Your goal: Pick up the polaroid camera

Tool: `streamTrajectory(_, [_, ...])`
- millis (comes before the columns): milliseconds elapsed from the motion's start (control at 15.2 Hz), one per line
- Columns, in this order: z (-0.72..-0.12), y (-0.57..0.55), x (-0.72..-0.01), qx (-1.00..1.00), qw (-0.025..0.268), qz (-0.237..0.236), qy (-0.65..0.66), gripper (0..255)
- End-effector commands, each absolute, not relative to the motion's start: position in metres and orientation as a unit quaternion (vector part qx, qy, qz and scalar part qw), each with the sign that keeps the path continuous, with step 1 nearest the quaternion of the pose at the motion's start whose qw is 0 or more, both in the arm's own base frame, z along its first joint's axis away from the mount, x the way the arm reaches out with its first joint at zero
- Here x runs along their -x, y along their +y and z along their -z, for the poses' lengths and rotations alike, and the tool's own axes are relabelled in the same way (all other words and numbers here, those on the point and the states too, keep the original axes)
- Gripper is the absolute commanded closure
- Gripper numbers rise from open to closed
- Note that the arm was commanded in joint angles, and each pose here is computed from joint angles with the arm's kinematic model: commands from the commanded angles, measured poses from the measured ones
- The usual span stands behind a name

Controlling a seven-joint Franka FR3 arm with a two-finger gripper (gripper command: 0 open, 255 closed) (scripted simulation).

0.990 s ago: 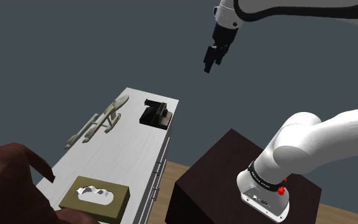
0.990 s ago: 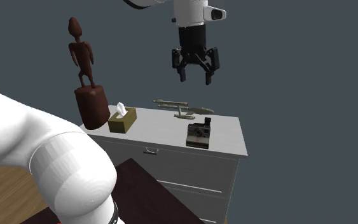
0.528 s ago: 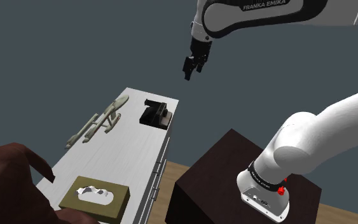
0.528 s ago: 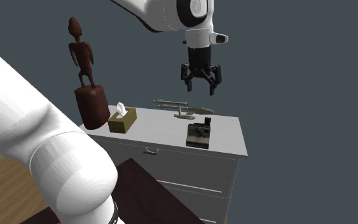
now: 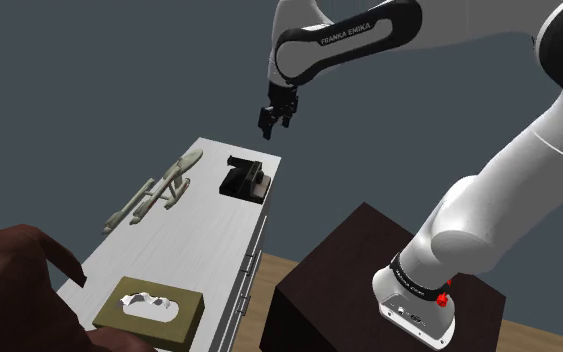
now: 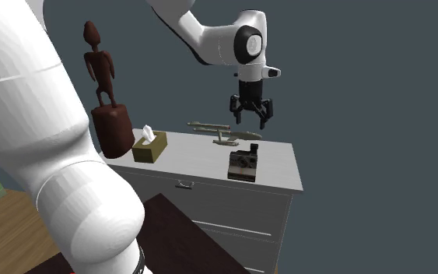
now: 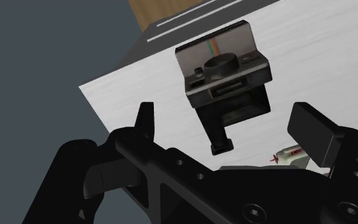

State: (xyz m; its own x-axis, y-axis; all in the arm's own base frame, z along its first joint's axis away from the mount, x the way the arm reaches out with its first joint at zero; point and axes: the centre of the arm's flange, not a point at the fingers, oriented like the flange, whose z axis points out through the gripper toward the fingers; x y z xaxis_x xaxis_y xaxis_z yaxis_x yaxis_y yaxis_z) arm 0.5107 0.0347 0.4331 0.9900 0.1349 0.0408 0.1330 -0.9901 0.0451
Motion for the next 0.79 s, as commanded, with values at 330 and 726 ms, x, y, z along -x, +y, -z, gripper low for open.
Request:
streamTrajectory(330, [-0.368,0.058,-0.579,-0.998,0.015,-0.012,0.067,0])
streamTrajectory(726, [-0.313,0.079,-0.634,-0.998,0.010,-0.003,0.068,0])
